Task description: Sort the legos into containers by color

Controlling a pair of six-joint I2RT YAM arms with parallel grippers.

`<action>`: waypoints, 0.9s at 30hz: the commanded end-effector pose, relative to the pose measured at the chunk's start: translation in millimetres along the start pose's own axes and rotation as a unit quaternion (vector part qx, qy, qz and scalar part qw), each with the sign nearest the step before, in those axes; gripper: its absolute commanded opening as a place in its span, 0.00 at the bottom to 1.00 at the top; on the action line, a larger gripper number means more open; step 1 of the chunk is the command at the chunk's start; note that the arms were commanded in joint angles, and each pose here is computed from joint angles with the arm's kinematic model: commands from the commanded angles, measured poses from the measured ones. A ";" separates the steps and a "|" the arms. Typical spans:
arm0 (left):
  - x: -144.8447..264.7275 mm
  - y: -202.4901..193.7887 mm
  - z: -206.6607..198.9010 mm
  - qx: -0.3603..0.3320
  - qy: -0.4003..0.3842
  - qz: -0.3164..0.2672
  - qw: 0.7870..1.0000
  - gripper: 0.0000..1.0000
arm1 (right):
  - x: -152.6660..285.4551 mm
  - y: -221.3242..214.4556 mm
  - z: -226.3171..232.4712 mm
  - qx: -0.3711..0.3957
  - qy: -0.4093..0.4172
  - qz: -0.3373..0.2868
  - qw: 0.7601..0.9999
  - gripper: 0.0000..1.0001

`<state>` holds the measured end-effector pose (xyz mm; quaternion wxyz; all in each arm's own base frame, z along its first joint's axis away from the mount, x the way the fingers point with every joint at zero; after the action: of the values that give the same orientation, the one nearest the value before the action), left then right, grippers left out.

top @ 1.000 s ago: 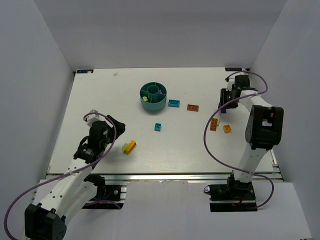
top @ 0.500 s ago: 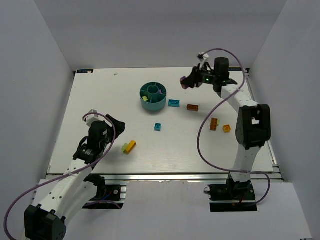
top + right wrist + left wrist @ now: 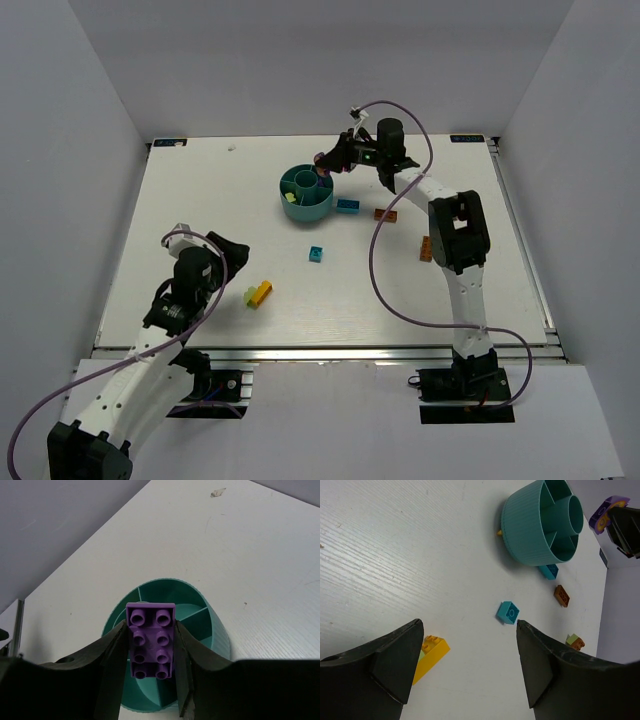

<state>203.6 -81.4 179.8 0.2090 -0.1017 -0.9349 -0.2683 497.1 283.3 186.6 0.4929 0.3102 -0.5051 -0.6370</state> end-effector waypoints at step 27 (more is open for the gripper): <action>-3.9 -2.5 4.6 0.004 0.011 0.005 1.000 0.84 | -9.8 -10.9 -16.9 0.010 -0.017 -0.018 1.000 0.42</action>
<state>204.2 -81.9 171.5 0.2246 -0.1041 -0.9313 -0.2671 509.4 285.2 164.3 0.4861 0.2976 -0.5064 -0.6471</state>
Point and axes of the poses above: each gripper's point midway between its finger pads, its own x axis back along the fingers, its own z axis along the line the jaws close on, y = z × x, the point moved 7 cm from there along x, back along the fingers, and after that the axes turned 11 degrees about x, right-handed, at the moved point
